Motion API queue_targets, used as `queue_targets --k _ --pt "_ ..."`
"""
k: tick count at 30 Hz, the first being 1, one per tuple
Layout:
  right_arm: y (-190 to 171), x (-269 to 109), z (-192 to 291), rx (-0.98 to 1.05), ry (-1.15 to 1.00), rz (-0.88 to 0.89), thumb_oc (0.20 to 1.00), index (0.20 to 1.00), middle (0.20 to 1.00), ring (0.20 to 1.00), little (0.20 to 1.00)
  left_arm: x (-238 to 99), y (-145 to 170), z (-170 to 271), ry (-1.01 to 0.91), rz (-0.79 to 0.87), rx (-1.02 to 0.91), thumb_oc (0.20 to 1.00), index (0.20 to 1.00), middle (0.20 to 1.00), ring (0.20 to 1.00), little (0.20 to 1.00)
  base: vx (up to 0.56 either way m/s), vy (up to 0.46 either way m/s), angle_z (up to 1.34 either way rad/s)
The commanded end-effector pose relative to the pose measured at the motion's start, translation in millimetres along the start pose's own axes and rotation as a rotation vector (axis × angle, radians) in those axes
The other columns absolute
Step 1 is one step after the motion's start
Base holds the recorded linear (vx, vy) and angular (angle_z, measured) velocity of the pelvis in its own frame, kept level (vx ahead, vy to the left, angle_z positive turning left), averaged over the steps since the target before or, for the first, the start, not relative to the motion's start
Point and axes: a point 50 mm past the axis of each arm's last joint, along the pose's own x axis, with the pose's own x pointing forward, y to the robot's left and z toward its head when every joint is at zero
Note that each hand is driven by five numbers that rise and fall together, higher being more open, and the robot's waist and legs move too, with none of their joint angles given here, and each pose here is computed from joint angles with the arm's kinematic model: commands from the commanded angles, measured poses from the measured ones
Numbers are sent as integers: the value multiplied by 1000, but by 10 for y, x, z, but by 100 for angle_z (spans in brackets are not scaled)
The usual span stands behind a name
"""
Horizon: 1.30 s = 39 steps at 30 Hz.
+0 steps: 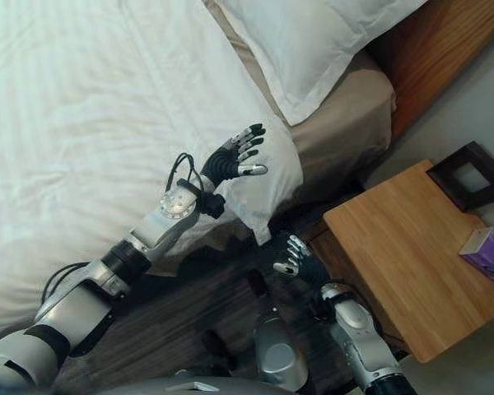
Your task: Making the bed.
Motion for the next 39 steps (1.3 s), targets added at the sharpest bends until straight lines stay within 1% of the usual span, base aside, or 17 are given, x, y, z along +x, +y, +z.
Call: queue_targets --k 1,2,3,4,5,6,7,10,11,15,17,20,21,22,23,30,39 --pt "-174 -174 -10 -86 13 -64 1000 1000 1000 1000 1000 -31 80 416 -173 -97 -47 1000 1000 1000 1000 1000 0 0 0" --pt "-173 -174 -10 -86 13 -64 1000 1000 1000 1000 1000 -33 80 415 -172 -97 -47 1000 1000 1000 1000 1000 0 0 0" --pt "-376 -245 11 -98 -3 -218 1000 1000 1000 1000 1000 -174 122 600 -262 -118 -103 1000 1000 1000 1000 1000 6 -6 13" --pt "-374 -246 10 -98 -2 -218 1000 1000 1000 1000 1000 -177 123 600 -262 -117 -103 1000 1000 1000 1000 1000 25 -17 13" --pt "-548 -276 156 -101 -87 -359 1000 1000 1000 1000 1000 -358 160 691 -344 -100 -221 1000 1000 1000 1000 1000 13 -15 16" --pt "-546 -274 156 -101 -87 -358 1000 1000 1000 1000 1000 -361 162 691 -343 -99 -220 1000 1000 1000 1000 1000 49 -16 5" --pt "-765 -296 496 -158 -246 -530 1000 1000 1000 1000 1000 -613 270 757 -429 -33 -306 1000 1000 1000 1000 1000 21 -10 6" --pt "-863 -255 823 -198 -390 -624 1000 1000 1000 1000 1000 -839 354 626 -449 56 -422 1000 1000 1000 1000 1000 29 1 3" --pt "-931 -237 1129 -230 -511 -687 1000 1000 1000 1000 1000 -1087 501 452 -416 202 -444 1000 1000 1000 1000 1000 10 -12 10" --pt "-981 -180 1518 -274 -636 -740 1000 1000 1000 1000 1000 -1517 668 106 -291 412 -525 1000 1000 1000 1000 1000 24 -23 12" --pt "-900 -108 1774 -312 -714 -711 1000 1000 1000 1000 1000 -1865 720 -166 -167 560 -545 1000 1000 1000 1000 1000 7 -28 24" --pt "-719 -18 1846 -305 -747 -616 1000 1000 1000 1000 1000 -2093 641 -375 -78 640 -596 1000 1000 1000 1000 1000 -8 -26 24" --pt "-639 20 1836 -292 -747 -563 699 699 699 699 699 -2119 596 -414 -54 639 -610 1000 1000 1000 1000 1000 2 -21 26" --pt "-638 20 1834 -292 -746 -562 300 300 300 300 300 -2123 595 -415 -53 639 -610 1000 1000 1000 1000 1000 -3 -23 25" --pt "-476 96 1768 -205 -743 -442 200 200 200 200 200 -2185 484 -534 4 639 -662 1000 1000 1000 1000 1000 -3 -24 27" --pt "-148 417 1382 108 -607 -215 200 200 200 200 200 -2216 193 -741 120 599 -757 1000 1000 1000 1000 1000 1 -15 16" --pt "-358 705 1351 168 -495 -296 200 200 200 200 200 -2151 128 -745 127 546 -791 1000 1000 1000 1000 1000 -19 -2 4"
